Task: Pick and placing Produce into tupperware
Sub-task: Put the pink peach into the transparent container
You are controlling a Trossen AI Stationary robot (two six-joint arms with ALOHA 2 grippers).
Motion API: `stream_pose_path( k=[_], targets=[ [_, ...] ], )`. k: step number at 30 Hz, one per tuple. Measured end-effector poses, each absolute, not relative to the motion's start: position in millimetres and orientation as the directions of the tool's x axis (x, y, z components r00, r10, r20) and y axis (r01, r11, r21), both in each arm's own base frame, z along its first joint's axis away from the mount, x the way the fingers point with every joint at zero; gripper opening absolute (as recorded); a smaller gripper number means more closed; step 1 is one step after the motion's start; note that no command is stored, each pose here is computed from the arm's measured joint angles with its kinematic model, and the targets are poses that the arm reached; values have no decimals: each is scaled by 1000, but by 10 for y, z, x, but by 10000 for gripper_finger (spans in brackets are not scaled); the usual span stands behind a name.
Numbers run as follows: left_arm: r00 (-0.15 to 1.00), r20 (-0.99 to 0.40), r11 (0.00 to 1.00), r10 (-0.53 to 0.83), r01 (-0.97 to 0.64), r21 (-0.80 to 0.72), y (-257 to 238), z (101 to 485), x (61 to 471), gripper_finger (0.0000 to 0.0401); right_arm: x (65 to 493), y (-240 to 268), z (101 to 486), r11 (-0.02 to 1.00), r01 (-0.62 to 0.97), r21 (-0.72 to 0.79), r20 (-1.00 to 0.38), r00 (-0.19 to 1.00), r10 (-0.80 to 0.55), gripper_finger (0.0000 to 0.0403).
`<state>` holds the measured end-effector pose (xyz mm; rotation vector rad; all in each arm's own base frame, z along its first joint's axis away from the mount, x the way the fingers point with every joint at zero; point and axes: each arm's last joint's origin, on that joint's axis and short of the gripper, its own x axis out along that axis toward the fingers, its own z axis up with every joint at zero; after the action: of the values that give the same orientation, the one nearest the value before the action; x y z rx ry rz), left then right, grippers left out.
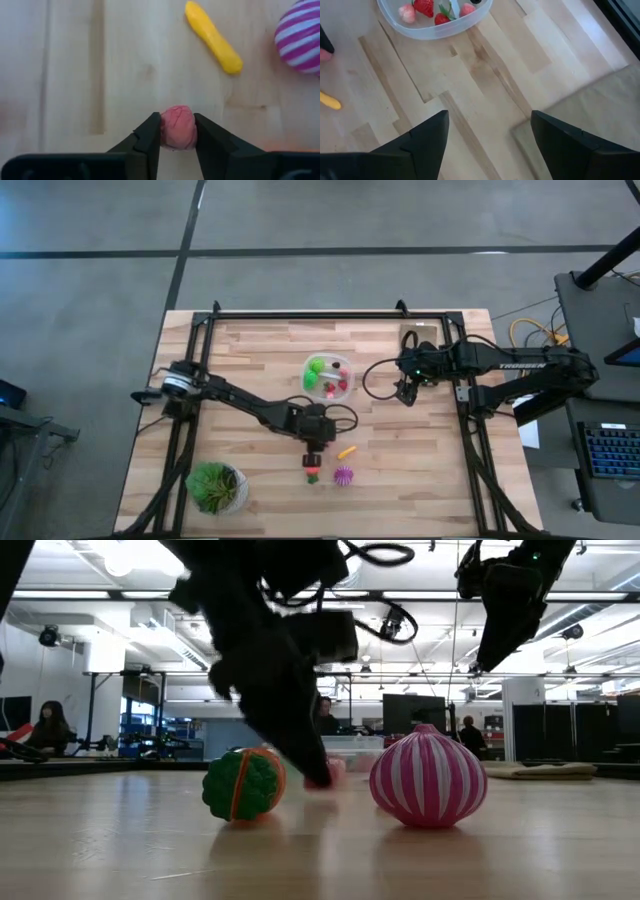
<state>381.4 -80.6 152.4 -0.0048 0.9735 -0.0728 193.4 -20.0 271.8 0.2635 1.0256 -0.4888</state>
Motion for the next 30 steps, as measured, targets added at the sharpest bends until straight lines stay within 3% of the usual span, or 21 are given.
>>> stream_pose_path(
  k=[12, 18, 21, 25, 30],
  targets=[
    [676, -729, 994, 112, -86, 73, -74, 2561, 3641, 91, 1930, -205, 2717, 852, 523, -7, -867, 421, -265, 271],
    [610, -758, 966, 230, -239, 101, 631, 2400, 3614, 91, 1928, -204, 2719, 832, 555, 15, -867, 422, -266, 272],
    [565, -799, 956, 206, -289, 41, 905, 2211, 3631, 92, 1927, -205, 2719, 832, 555, 15, -867, 421, -266, 274],
    [515, -840, 956, 167, -292, 11, 1024, 1958, 3682, 95, 1922, -204, 2717, 829, 560, 15, -870, 416, -265, 274],
    [539, -825, 963, 170, -267, 24, 1037, 1842, 3774, 135, 1919, -204, 2717, 828, 561, 15, -870, 415, -265, 272]
  ],
)
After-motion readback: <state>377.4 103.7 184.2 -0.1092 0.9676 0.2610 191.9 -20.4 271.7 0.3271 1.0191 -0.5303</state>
